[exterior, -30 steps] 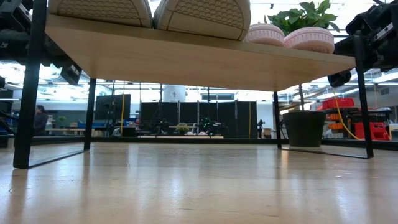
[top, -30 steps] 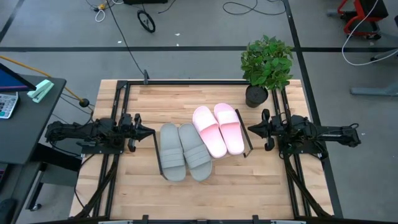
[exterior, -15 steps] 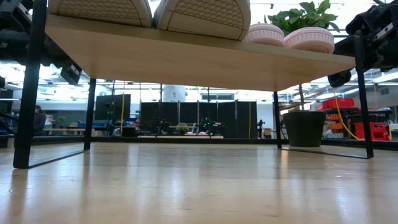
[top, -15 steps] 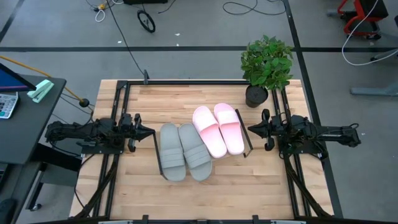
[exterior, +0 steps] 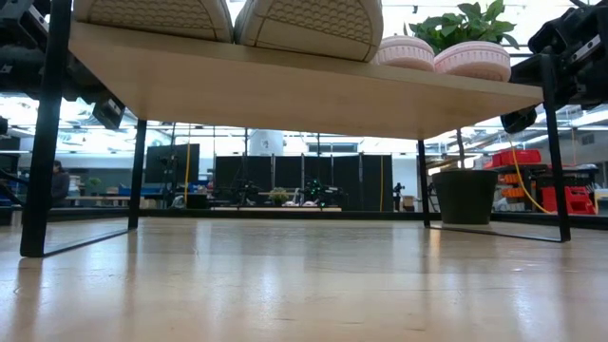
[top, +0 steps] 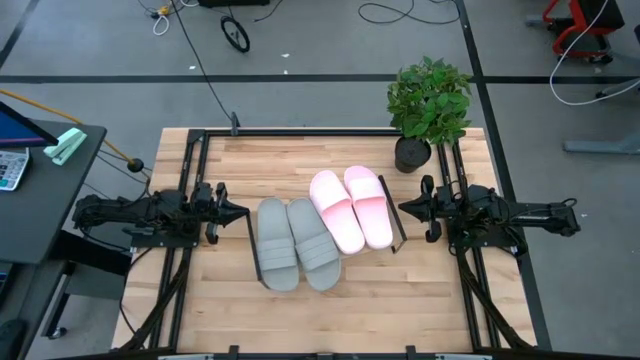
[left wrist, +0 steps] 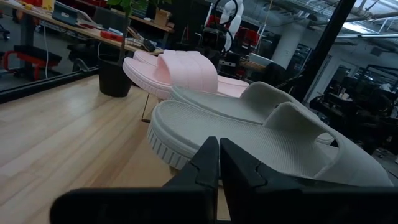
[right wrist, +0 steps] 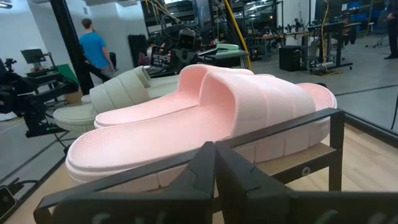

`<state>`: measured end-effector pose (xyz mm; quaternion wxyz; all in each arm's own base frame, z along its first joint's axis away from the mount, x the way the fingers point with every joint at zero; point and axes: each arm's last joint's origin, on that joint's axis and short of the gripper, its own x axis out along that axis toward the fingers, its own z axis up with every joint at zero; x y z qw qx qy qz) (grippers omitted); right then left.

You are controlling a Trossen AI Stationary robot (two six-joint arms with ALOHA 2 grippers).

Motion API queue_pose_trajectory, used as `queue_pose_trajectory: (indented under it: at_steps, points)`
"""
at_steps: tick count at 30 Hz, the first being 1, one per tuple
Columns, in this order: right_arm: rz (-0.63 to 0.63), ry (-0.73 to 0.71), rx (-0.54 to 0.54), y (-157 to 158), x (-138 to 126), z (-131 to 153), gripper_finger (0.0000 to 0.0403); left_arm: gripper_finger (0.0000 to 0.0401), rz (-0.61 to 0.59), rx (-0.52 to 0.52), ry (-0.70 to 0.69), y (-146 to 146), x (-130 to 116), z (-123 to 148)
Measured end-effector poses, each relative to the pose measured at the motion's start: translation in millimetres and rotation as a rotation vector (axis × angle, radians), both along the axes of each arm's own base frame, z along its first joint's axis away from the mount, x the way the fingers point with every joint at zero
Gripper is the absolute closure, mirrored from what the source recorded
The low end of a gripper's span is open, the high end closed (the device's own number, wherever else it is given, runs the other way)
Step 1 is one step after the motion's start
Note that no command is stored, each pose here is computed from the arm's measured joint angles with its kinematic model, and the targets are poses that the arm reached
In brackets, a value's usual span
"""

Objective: Pick and place slides into the shelf
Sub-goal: Return to Home Position

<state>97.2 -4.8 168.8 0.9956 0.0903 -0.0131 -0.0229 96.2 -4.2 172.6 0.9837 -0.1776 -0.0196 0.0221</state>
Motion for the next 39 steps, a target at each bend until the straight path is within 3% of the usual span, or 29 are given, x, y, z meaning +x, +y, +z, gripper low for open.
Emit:
queue_pose_trajectory:
  at_steps: [13,27,39]
  points:
    - [0.000,0.000,0.000,0.0,0.0,0.0,0.0383,0.0365,-0.001,0.000,0.000,-0.1,0.0,0.0]
    - [0.000,0.000,0.000,0.0,0.0,0.0,0.0385,0.0383,0.000,0.000,0.000,0.0,0.0,0.0]
    - [0.000,0.000,-0.001,0.0,0.0,0.0,0.0385,0.0365,-0.001,0.000,0.000,-0.1,0.0,0.0]
